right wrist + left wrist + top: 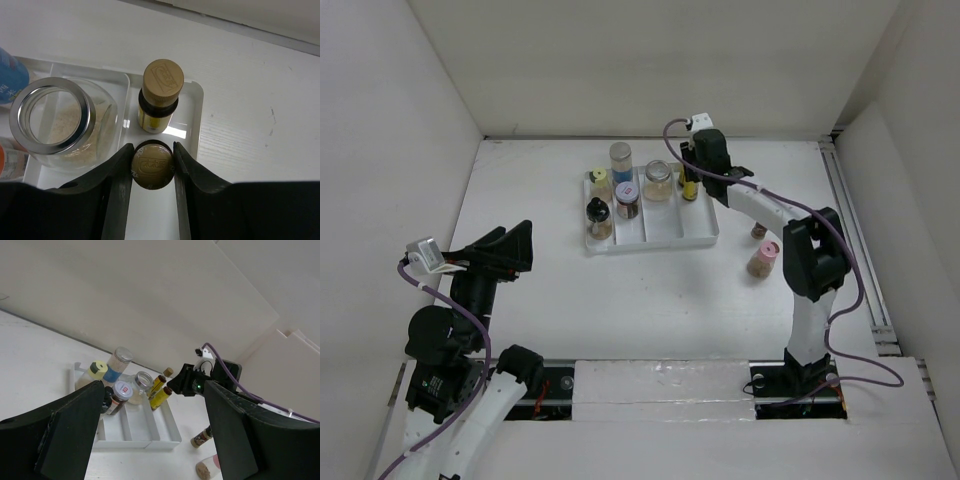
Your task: Organize the condiment bottles
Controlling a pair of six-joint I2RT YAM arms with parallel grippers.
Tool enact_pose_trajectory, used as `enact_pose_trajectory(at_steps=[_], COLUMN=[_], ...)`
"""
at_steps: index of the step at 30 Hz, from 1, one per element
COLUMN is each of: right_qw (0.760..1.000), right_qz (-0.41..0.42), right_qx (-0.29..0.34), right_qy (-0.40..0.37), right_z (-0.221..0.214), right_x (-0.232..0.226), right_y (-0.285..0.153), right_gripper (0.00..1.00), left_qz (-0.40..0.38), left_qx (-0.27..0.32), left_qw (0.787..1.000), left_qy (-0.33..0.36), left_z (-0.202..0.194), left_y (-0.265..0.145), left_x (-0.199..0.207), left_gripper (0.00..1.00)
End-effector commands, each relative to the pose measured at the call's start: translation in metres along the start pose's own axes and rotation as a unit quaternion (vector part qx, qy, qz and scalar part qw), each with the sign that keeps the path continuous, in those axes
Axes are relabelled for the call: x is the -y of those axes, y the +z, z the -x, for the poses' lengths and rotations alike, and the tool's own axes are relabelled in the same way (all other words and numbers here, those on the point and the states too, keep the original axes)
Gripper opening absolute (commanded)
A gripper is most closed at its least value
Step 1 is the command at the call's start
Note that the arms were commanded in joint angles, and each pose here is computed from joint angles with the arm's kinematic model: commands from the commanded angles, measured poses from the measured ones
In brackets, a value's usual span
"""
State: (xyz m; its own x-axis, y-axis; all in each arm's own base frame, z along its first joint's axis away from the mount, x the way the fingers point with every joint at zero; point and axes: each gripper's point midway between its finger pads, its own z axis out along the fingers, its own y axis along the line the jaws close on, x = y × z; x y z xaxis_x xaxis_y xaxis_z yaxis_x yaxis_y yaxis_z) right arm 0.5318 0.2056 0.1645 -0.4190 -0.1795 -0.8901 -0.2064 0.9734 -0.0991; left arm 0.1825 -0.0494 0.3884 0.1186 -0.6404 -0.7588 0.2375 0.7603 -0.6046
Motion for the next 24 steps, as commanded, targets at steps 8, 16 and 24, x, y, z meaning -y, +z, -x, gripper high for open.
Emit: enact_pose_trajectory(at_steps=[8, 16, 24], right_qw=[0.996, 0.988, 0.965], right_qz=[-0.008, -0.107, -0.233], right_qx=[0.078, 0.075, -0.002], right_qy=[0.038, 0.083, 0.123], right_z=[0.052, 0.016, -0.077], right_x=[0.013, 0.071, 0.145], right_y=[-0.032, -0.115, -0.147], right_gripper=[0.85, 0.93, 0.94], left_qz=[-0.009, -0.011, -0.028], left_qx=[0.013, 0.017, 0.017], left_qw=[1.000, 1.000, 0.999], left_qy=[0.002, 0.000, -0.002], left_z=[0.006, 0.008, 0.009], left_y=[0.004, 0.001, -0.001], left_x=[0.004, 0.005, 0.011], left_gripper=[0.77, 0.77, 0.77])
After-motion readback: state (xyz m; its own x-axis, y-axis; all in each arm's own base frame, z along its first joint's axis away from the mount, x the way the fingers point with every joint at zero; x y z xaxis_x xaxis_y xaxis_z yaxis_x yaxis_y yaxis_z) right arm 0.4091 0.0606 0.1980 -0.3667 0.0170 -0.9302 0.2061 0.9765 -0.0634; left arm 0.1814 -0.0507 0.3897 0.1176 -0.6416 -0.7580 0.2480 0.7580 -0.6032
